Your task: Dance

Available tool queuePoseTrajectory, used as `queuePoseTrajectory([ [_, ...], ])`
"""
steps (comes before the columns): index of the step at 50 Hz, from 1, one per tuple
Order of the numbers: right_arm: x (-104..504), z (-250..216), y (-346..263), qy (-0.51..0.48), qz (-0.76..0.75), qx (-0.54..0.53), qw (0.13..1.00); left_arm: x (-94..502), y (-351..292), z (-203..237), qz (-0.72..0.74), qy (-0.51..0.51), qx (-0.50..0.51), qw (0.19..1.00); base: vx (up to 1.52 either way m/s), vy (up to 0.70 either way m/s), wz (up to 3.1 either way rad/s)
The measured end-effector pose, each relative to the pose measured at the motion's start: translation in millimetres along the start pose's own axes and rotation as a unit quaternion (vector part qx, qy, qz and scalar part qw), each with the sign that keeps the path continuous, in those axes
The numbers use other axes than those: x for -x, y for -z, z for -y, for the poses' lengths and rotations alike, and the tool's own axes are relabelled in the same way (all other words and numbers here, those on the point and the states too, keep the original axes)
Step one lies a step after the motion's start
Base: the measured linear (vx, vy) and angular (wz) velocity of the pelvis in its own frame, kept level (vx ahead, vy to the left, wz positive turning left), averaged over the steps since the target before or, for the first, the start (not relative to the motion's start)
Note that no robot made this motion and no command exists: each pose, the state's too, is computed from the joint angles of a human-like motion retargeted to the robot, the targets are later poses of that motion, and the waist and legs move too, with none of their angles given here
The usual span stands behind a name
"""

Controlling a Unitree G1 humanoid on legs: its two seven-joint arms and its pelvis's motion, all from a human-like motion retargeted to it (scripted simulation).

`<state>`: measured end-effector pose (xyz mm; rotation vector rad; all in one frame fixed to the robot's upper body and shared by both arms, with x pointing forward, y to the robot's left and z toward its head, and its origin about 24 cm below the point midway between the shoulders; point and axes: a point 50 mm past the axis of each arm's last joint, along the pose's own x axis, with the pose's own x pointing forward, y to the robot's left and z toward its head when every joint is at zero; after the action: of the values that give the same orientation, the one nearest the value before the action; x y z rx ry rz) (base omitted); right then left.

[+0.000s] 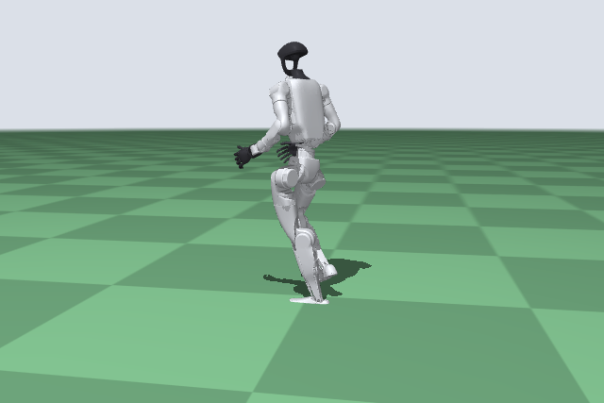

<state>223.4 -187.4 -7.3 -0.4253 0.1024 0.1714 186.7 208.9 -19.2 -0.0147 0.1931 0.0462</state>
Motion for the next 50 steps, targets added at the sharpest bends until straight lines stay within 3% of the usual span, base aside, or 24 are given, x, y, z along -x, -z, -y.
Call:
queuePoseTrajectory([
  [8, -7.2, 13.5, -50.9, 0.046, 0.118, -0.012, 0.992, -7.7, -26.2, -4.5, 0.063, -0.006, 0.019, 0.998, -0.01, -0.01, 0.48],
  [25, 10.6, 34.3, -220.3, 0.041, 0.479, 0.071, 0.874, 4.1, -170.4, 47.4, 0.358, 0.216, 0.004, 0.908, 0.02, -0.08, 0.50],
  [35, 9.8, 34.9, -230.0, 0.062, 0.493, 0.065, 0.865, 6.3, -149.8, 46.2, 0.288, 0.229, 0.074, 0.927, 0.03, -0.13, 0.54],
  [50, 9.9, 40.5, -206.9, 0.085, 0.456, 0.023, 0.885, 14.6, -115.2, 30.0, 0.223, 0.195, 0.084, 0.951, 0.07, 0.00, -0.23],
])
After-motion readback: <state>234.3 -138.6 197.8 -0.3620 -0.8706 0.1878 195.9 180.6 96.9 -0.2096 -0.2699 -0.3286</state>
